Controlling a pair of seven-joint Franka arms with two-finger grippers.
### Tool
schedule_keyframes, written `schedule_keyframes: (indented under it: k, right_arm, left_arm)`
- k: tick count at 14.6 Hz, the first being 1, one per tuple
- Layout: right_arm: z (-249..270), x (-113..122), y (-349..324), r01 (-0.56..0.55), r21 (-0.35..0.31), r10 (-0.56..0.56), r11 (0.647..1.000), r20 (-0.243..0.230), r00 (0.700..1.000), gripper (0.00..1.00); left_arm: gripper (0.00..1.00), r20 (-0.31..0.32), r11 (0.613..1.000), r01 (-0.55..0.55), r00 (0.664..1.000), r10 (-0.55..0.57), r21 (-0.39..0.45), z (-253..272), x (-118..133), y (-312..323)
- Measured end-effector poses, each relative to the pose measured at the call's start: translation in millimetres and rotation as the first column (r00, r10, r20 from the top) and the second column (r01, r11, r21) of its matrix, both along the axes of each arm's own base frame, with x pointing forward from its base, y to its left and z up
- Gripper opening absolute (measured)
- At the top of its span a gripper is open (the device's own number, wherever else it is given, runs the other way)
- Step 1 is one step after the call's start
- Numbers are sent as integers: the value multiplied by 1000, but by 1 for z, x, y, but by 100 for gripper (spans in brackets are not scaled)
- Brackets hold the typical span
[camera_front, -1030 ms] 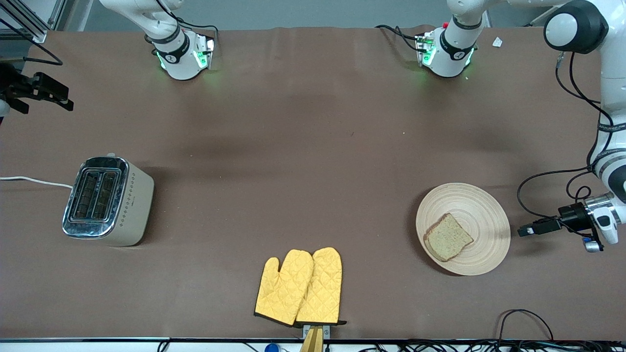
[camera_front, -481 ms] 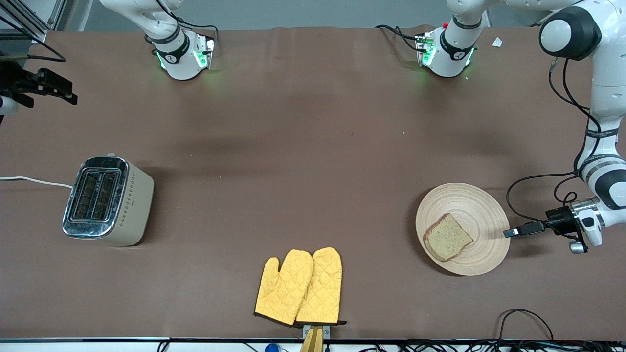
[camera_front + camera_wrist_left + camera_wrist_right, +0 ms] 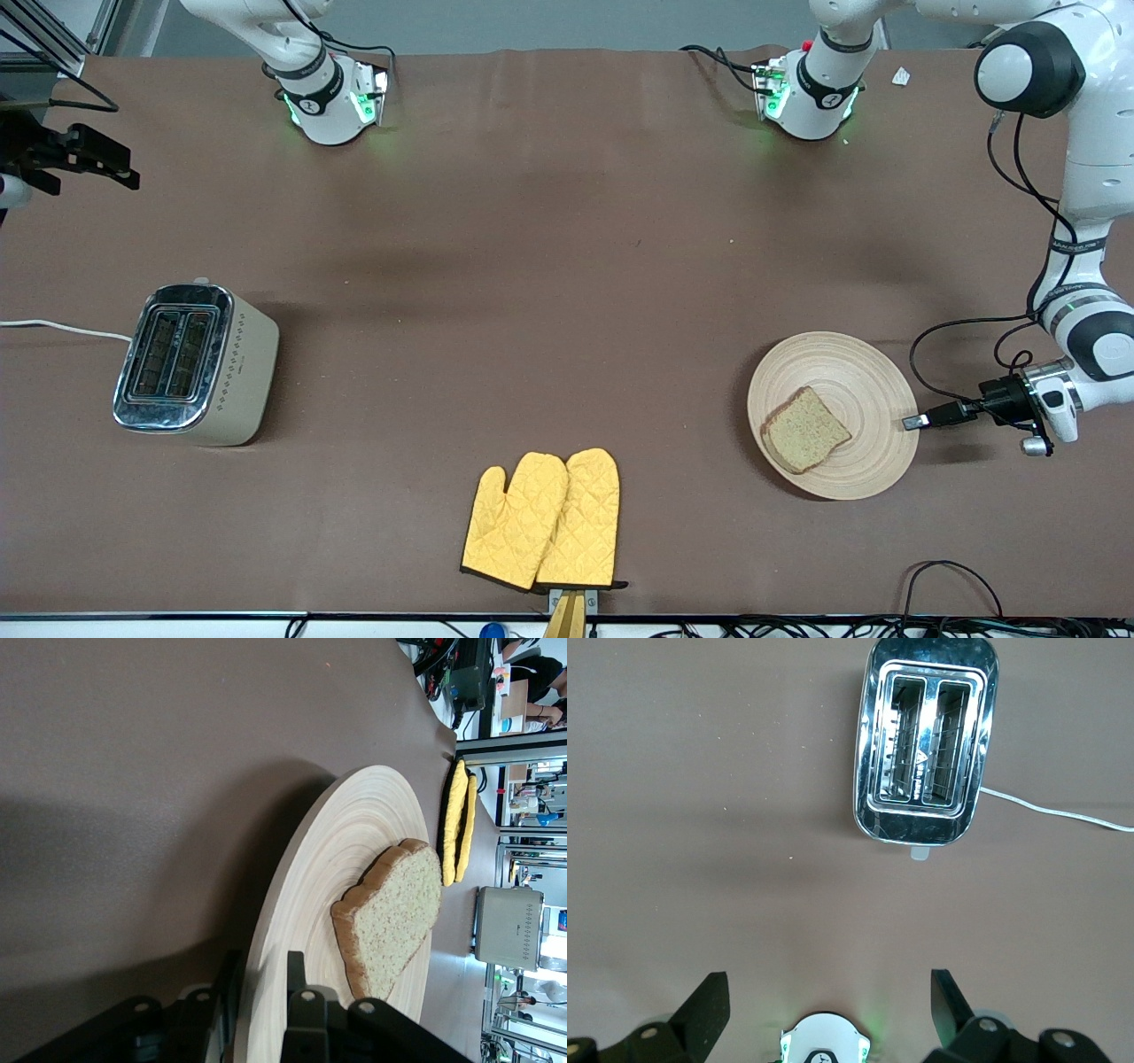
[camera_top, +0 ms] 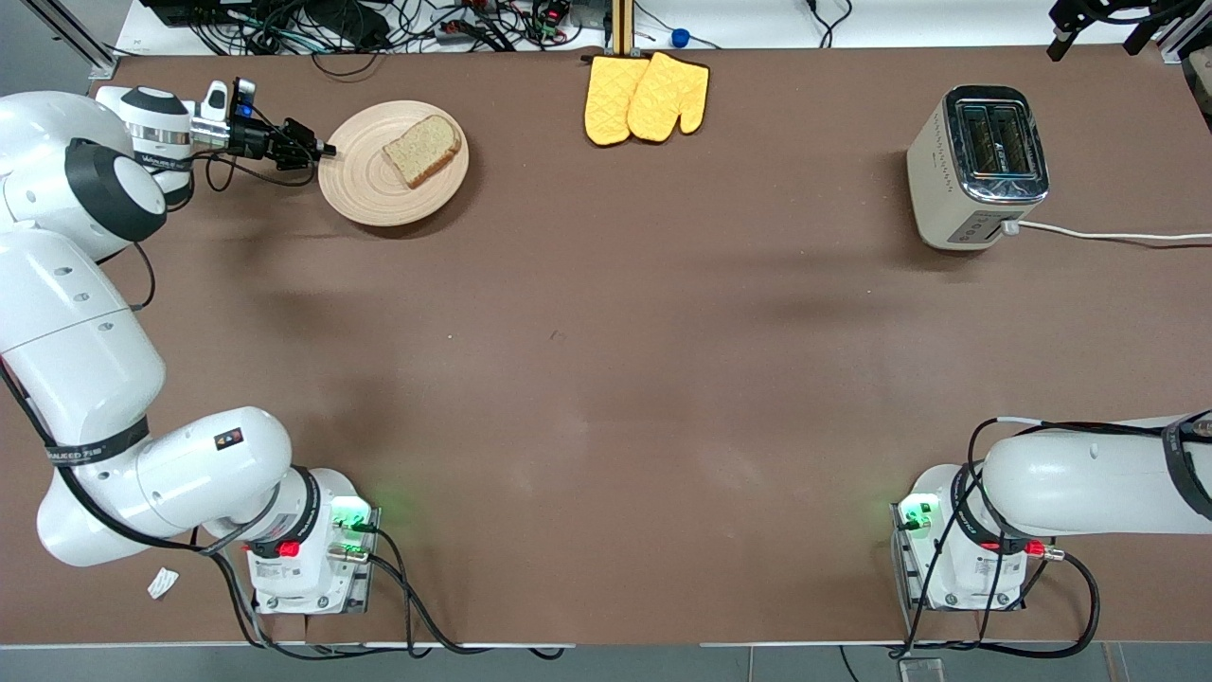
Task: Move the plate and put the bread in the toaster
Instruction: 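Move the left gripper down to the rim of the wooden plate, then push the wooden plate with the left gripper toward the table's middle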
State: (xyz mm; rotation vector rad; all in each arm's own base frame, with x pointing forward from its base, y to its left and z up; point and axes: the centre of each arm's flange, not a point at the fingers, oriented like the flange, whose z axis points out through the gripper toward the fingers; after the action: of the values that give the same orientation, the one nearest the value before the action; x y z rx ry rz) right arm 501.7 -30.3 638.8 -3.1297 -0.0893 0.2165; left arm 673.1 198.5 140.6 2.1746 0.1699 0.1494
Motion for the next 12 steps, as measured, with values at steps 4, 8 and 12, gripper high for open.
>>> schedule_keyframes:
  k: [4, 8, 12]
  right_arm:
    - [-4, -12, -38, 46, 12, -45, 999, -63, 997, 100]
    - [5, -24, -49, 50, 20, -48, 999, -75, 996, 100]
    - [2, -30, -44, 42, 23, -39, 999, -90, 995, 100]
  left_arm:
    - [11, 31, 1000, 23, 999, -23, -9, 2, 1, -1]
    - [9, 51, 994, 94, 995, -91, -58, 6, 3, -22]
    - [9, 73, 976, 200, 978, -194, -83, 13, 13, -72]
